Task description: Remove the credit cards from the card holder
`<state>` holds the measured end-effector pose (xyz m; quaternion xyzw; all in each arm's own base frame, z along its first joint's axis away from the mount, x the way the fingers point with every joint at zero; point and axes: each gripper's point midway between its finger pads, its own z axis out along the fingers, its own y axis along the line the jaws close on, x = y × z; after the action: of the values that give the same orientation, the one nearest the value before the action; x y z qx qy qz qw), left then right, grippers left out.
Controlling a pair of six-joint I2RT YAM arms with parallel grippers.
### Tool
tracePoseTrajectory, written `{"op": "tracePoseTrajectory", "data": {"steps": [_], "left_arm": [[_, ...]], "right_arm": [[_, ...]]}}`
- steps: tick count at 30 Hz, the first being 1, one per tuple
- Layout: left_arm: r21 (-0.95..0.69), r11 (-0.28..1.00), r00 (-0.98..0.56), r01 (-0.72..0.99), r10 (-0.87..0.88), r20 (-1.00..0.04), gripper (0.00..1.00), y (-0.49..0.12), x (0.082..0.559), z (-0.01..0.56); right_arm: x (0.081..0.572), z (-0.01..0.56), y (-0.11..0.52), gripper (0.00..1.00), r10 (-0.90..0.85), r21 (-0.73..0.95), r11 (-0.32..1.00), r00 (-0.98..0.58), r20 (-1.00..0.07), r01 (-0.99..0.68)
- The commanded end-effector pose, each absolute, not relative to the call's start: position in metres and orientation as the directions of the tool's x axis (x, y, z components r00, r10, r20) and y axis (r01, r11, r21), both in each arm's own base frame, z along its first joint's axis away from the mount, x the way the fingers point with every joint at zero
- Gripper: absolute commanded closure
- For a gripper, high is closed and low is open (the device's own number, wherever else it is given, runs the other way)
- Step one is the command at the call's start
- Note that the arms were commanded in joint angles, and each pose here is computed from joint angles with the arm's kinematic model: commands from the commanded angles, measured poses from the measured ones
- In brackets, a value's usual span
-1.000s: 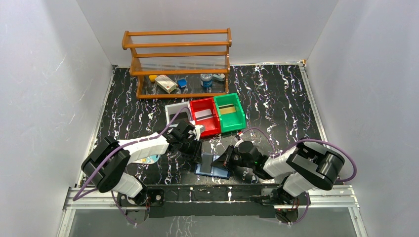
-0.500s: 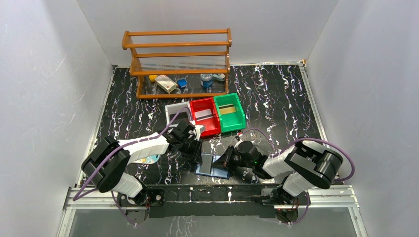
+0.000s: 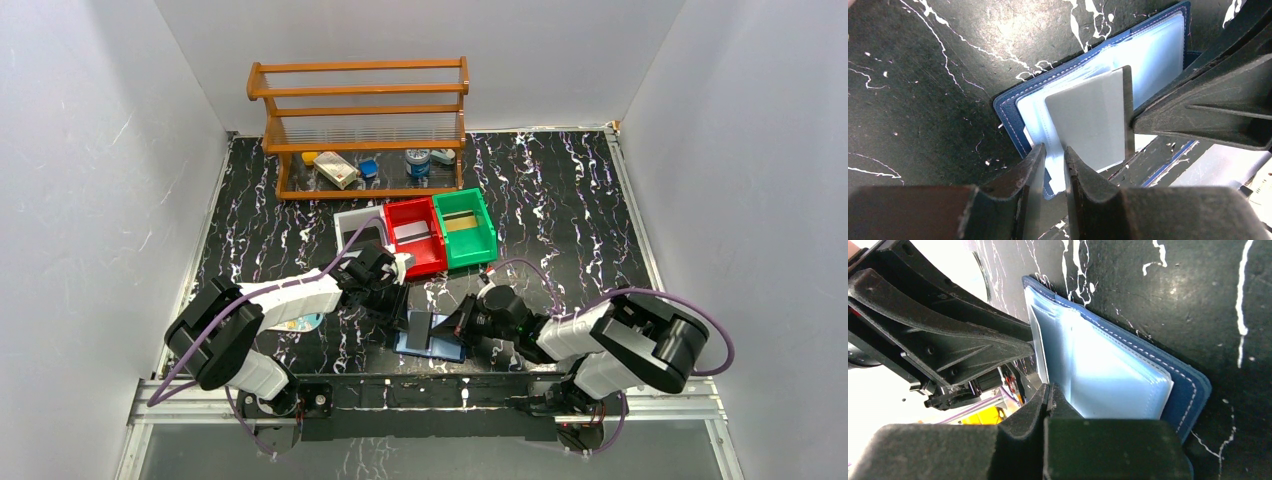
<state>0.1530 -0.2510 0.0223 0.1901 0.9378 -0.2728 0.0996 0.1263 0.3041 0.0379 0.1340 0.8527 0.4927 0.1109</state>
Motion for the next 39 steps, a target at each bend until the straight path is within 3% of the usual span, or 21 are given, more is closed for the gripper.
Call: {"op": "tracePoseTrajectory", "data": {"steps": [1,7,13,20,24,29,39], "left_arm": [[-0.409,0.818,-0.913,0.404,0.330,-0.241,0.79,-0.235,0.144,0.010],[-0.407,0.817,-0.910,0.408,0.324,-0.259,0.80,-0.234,0.145,0.015],[-0.418,0.800,-0.891,0.429,0.299,-0.343,0.71,-0.243,0.158,0.044],[-0.581,0.630,-0.849,0.516,0.285,-0.445,0.60,-0.279,0.153,0.092],[-0.666,0.559,-0.869,0.493,0.292,-0.398,0.59,-0.293,0.143,0.088],[-0.611,0.675,-0.910,0.413,0.291,-0.295,0.64,-0.278,0.142,0.049],[-0.527,0.755,-0.921,0.389,0.304,-0.245,0.72,-0.257,0.139,0.021]], "right_arm": [[0.131,0.038,0.298,0.97,0.363,0.865,0.489,-0.928,-0.083,0.113],[0.130,0.033,0.296,0.97,0.362,0.853,0.505,-0.929,-0.076,0.128],[0.129,0.027,0.295,0.97,0.365,0.843,0.518,-0.928,-0.067,0.143],[0.129,0.023,0.294,0.97,0.368,0.838,0.523,-0.928,-0.057,0.156],[0.130,0.025,0.295,0.96,0.371,0.841,0.519,-0.927,-0.059,0.154],[0.130,0.026,0.293,0.95,0.378,0.843,0.515,-0.924,-0.060,0.156],[0.131,0.032,0.295,0.90,0.395,0.865,0.476,-0.918,-0.047,0.161]]}}
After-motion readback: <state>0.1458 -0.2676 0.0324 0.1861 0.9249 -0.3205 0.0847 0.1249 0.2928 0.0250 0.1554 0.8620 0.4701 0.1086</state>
